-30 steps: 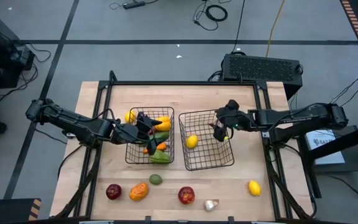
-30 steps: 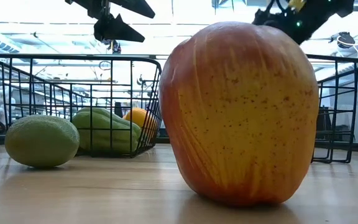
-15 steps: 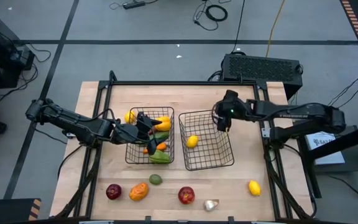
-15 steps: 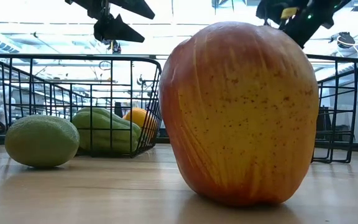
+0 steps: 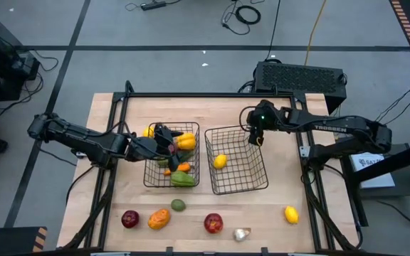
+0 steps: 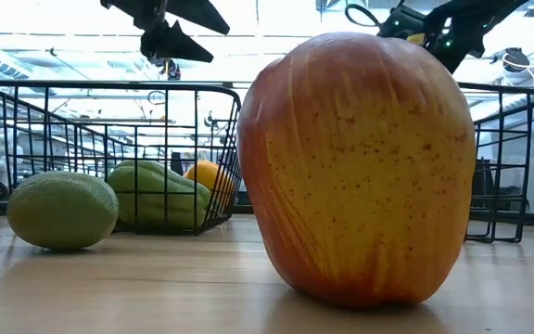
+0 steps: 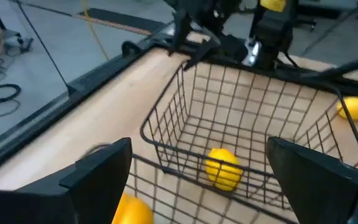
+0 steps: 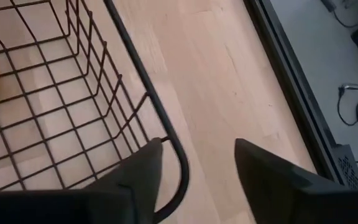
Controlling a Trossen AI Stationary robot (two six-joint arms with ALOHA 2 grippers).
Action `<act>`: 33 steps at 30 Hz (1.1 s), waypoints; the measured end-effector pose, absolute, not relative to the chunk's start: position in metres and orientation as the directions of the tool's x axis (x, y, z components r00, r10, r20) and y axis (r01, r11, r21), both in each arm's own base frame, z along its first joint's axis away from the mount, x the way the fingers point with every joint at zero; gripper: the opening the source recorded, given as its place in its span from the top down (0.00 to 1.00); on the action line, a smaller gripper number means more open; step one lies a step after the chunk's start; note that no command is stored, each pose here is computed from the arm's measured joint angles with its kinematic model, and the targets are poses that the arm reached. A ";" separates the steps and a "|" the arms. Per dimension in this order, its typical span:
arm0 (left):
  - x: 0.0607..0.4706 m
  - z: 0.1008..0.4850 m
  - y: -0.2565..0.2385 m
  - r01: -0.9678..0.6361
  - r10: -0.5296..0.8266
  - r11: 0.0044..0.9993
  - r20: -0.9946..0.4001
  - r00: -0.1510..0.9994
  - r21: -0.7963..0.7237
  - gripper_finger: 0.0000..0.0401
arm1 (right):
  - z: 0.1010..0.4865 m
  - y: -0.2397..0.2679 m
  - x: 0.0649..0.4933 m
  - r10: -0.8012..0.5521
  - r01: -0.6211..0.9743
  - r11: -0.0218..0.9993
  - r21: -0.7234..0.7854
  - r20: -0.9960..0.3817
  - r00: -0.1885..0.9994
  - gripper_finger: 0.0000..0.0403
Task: Sort produce into baskets
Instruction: Adjust the black wire baskets
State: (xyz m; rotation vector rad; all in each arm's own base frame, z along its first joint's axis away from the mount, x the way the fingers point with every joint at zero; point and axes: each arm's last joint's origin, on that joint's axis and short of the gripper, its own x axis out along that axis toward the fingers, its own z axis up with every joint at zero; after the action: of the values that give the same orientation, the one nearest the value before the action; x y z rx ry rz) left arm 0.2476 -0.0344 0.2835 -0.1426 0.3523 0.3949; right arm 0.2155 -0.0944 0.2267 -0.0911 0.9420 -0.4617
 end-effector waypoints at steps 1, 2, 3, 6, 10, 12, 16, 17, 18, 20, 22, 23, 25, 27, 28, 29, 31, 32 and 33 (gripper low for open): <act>0.247 0.284 -0.033 -0.407 0.359 0.911 -0.361 0.861 -0.067 0.06 | 0.227 -0.096 0.215 -0.423 0.346 0.897 -0.274 -0.758 0.497 0.55; 0.245 0.285 -0.031 -0.418 0.371 0.906 -0.364 0.855 -0.060 0.06 | 0.227 -0.096 0.215 -0.425 0.349 0.896 -0.275 -0.758 0.494 0.58; 0.245 0.286 -0.029 -0.430 0.383 0.901 -0.360 0.851 -0.057 0.06 | 0.227 -0.097 0.214 -0.427 0.355 0.894 -0.274 -0.759 0.491 0.61; 0.242 0.290 -0.024 -0.452 0.409 0.891 -0.343 0.846 -0.051 0.06 | 0.226 -0.099 0.212 -0.431 0.394 0.884 -0.253 -0.766 0.477 0.69; 0.242 0.290 -0.019 -0.471 0.433 0.881 -0.342 0.834 -0.033 0.06 | 0.225 -0.101 0.210 -0.435 0.454 0.864 -0.217 -0.775 0.458 0.78; 0.242 0.290 -0.017 -0.479 0.442 0.877 -0.341 0.830 -0.029 0.06 | 0.225 -0.102 0.209 -0.435 0.486 0.852 -0.195 -0.779 0.451 0.81; 0.243 0.290 -0.011 -0.502 0.463 0.864 -0.341 0.818 -0.029 0.06 | 0.224 -0.102 0.208 -0.438 0.535 0.830 -0.162 -0.783 0.443 0.84; 0.243 0.290 -0.009 -0.508 0.469 0.861 -0.341 0.815 -0.030 0.06 | 0.224 -0.102 0.208 -0.437 0.547 0.824 -0.151 -0.783 0.442 0.85; 0.243 0.290 -0.008 -0.512 0.473 0.858 -0.341 0.813 -0.031 0.06 | 0.224 -0.101 0.208 -0.437 0.559 0.817 -0.141 -0.784 0.441 0.85; 0.243 0.290 -0.007 -0.519 0.478 0.854 -0.341 0.809 -0.034 0.06 | 0.224 -0.102 0.207 -0.449 0.587 0.797 -0.138 -0.786 0.425 0.86; 0.243 0.290 -0.006 -0.522 0.480 0.852 -0.341 0.808 -0.035 0.06 | 0.223 -0.102 0.206 -0.468 0.616 0.774 -0.147 -0.788 0.400 0.86; 0.243 0.290 -0.006 -0.522 0.480 0.852 -0.342 0.808 -0.034 0.06 | 0.223 -0.102 0.205 -0.477 0.628 0.763 -0.154 -0.789 0.386 0.86; 0.243 0.289 -0.006 -0.522 0.481 0.852 -0.343 0.807 -0.033 0.06 | 0.222 -0.102 0.203 -0.495 0.652 0.739 -0.167 -0.792 0.358 0.87; 0.242 0.289 -0.006 -0.522 0.481 0.852 -0.350 0.804 -0.029 0.06 | 0.222 -0.102 0.202 -0.500 0.671 0.722 -0.167 -0.797 0.340 0.87; 0.242 0.288 -0.006 -0.523 0.481 0.852 -0.356 0.801 -0.025 0.06 | 0.221 -0.101 0.201 -0.500 0.680 0.715 -0.162 -0.799 0.335 0.87; 0.242 0.288 -0.006 -0.523 0.481 0.852 -0.360 0.799 -0.022 0.06 | 0.221 -0.101 0.201 -0.499 0.689 0.708 -0.155 -0.801 0.332 0.87; 0.242 0.287 -0.006 -0.523 0.481 0.852 -0.362 0.799 -0.021 0.06 | 0.222 -0.100 0.199 -0.496 0.709 0.692 -0.137 -0.804 0.329 0.87; 0.242 0.287 -0.006 -0.523 0.481 0.852 -0.362 0.799 -0.021 0.06 | 0.223 -0.100 0.198 -0.494 0.720 0.683 -0.125 -0.805 0.328 0.87; 0.242 0.287 -0.006 -0.523 0.481 0.852 -0.362 0.799 -0.022 0.06 | 0.223 -0.100 0.197 -0.493 0.732 0.672 -0.113 -0.806 0.329 0.87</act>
State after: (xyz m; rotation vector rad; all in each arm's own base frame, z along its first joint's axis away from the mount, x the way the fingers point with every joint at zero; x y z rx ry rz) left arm 0.2417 -0.0060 0.2874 -0.1226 0.3547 0.5400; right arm 0.1973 -0.0996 0.2234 0.2932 0.9350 -0.8165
